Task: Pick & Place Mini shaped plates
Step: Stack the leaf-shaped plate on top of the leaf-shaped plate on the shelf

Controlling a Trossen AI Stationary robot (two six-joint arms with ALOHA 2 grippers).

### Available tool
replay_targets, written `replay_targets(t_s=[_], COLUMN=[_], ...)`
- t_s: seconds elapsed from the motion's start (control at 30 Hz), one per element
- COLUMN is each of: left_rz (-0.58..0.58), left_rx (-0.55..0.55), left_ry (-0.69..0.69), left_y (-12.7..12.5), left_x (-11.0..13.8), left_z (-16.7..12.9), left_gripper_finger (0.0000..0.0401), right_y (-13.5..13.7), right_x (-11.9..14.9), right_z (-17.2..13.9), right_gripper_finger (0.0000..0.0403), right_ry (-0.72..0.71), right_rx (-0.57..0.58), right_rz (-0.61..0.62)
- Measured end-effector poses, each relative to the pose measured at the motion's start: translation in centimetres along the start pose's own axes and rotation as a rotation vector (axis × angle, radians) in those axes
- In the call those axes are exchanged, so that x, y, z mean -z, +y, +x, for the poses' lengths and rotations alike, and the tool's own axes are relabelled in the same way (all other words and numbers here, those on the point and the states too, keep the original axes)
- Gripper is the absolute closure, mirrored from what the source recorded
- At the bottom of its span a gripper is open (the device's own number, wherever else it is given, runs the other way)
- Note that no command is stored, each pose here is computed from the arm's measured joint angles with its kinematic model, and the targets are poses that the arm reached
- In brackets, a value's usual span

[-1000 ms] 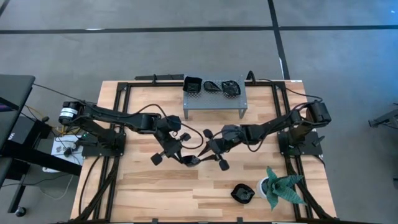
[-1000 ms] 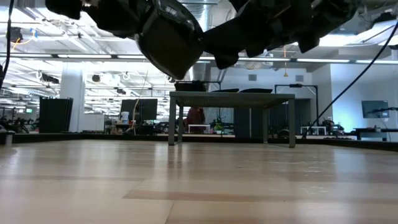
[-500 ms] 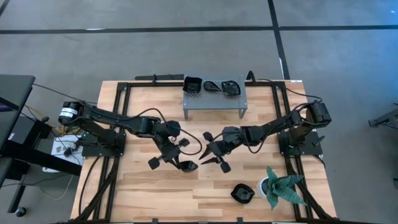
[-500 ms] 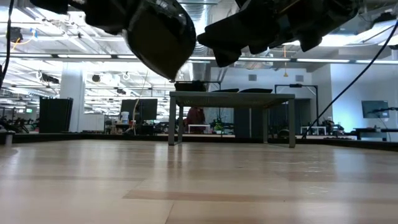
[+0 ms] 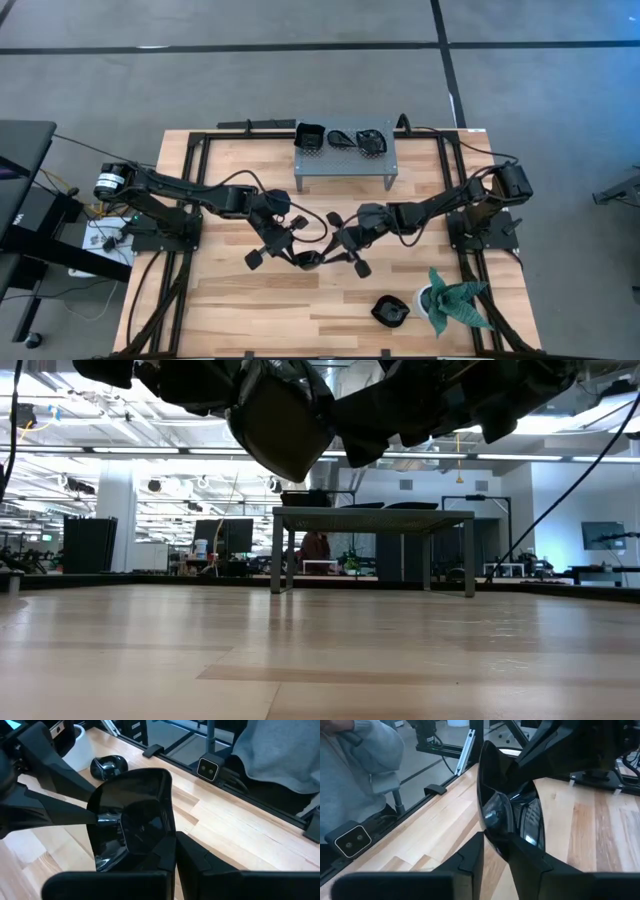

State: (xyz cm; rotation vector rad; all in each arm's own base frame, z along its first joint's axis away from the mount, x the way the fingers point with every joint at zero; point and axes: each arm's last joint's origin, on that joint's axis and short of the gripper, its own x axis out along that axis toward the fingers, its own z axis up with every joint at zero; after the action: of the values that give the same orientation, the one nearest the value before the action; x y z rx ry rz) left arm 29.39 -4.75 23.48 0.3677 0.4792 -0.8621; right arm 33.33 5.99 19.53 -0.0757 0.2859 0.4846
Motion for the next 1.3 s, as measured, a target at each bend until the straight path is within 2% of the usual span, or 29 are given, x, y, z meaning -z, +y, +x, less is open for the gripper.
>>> replay_targets(t_s=[0.23,0.37,0.57,0.67,0.83,0.9,1.1,1.3], left_rz=[0.001,0.004,0.019,0.016,0.017,0.020,0.050,-0.006], left_rx=[-0.010,-0.021,-0.073,-0.167,-0.507,-0.565,-0.578,-0.618], left_ry=[0.006,0.008,0.013,0.073,0.249,0.256,0.202,0.147], left_y=[0.0,0.1,0.4,0.6,1.2,1.2,-0.5,-1.9], left_x=[0.0,0.0,-0.2,0.0,-0.3,-0.7,-2.4,-3.4], left_z=[0.0,0.0,0.0,0.0,-1.4,-2.2,-4.4,-7.4], left_gripper_finger=[0.0393,0.0376,0.0320,0.0296,0.0276,0.0274,0.0279,0.0286], right_y=[0.2,0.1,0.0,0.0,0.0,-0.1,-0.7,-0.4], right_x=[0.0,0.0,0.0,0.1,0.6,0.9,1.2,-1.4], right_z=[0.0,0.0,0.0,0.0,0.0,-0.1,-0.7,-3.7], right_gripper_finger=[0.0396,0.0387,0.0399,0.0397,0.0400,0.0401,0.0401,0.0400], right_ry=[-0.002,-0.006,-0.004,0.006,0.057,0.090,0.163,0.151], right_rx=[-0.052,-0.048,-0.040,-0.036,-0.025,0.021,0.195,0.352], right_rz=[-0.022,-0.030,-0.027,-0.005,0.041,0.052,0.115,0.164])
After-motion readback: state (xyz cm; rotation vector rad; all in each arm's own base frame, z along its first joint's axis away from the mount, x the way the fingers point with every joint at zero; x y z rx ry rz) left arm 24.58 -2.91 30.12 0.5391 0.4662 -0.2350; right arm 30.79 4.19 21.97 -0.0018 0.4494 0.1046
